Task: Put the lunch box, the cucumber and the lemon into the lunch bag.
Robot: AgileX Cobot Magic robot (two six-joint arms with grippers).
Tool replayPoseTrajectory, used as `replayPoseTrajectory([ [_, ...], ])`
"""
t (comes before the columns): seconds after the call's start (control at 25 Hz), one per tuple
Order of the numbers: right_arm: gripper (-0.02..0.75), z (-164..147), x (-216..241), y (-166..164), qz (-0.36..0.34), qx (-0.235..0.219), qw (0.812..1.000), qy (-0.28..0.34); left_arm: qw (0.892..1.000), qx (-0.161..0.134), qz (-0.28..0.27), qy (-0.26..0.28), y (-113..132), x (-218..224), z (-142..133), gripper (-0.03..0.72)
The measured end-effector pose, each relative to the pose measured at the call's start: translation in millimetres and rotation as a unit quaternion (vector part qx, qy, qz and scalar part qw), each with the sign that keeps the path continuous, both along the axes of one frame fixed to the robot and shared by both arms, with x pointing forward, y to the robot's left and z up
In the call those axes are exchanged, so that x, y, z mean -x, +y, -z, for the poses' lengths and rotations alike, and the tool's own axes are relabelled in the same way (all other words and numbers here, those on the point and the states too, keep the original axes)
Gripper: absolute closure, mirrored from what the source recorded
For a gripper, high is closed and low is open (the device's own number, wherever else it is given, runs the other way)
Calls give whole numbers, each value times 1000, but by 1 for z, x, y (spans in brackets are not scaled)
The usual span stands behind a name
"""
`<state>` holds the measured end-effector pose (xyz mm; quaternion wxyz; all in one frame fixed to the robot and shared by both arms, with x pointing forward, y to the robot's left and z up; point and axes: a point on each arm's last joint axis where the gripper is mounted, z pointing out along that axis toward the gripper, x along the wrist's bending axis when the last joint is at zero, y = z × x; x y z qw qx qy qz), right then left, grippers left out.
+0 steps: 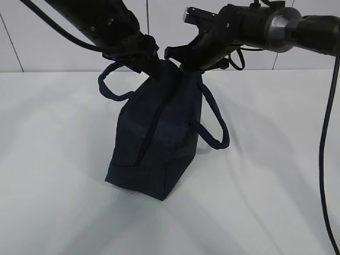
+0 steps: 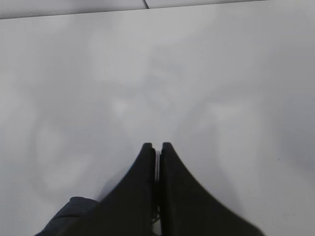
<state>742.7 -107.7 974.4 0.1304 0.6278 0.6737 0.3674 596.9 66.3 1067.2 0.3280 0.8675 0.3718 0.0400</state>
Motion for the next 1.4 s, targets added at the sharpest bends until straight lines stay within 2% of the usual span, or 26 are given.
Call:
replayPoseTrajectory([
  [0.24,731,-8,-1,1,0,-6,1000,-8,1000,4,-10,4,-6,-16,15,303],
  [0.44,731,-9,-1,0,-1,-7,1000,-8,1000,2,-15,13,-12,-28,34,358],
  [0.52,731,-9,-1,0,-3,-4,1000,-8,1000,5,-20,9,-13,-31,37,442],
  [0.64,731,-9,-1,0,-4,-3,1000,-9,1000,6,-23,5,-13,-32,38,637],
  [0.72,731,-9,-1,0,-5,-2,1000,-10,1000,6,-23,5,-13,-32,38,685],
  [1.4,731,6,-3,0,-4,-3,1000,7,1000,4,-19,3,-11,-29,32,695],
])
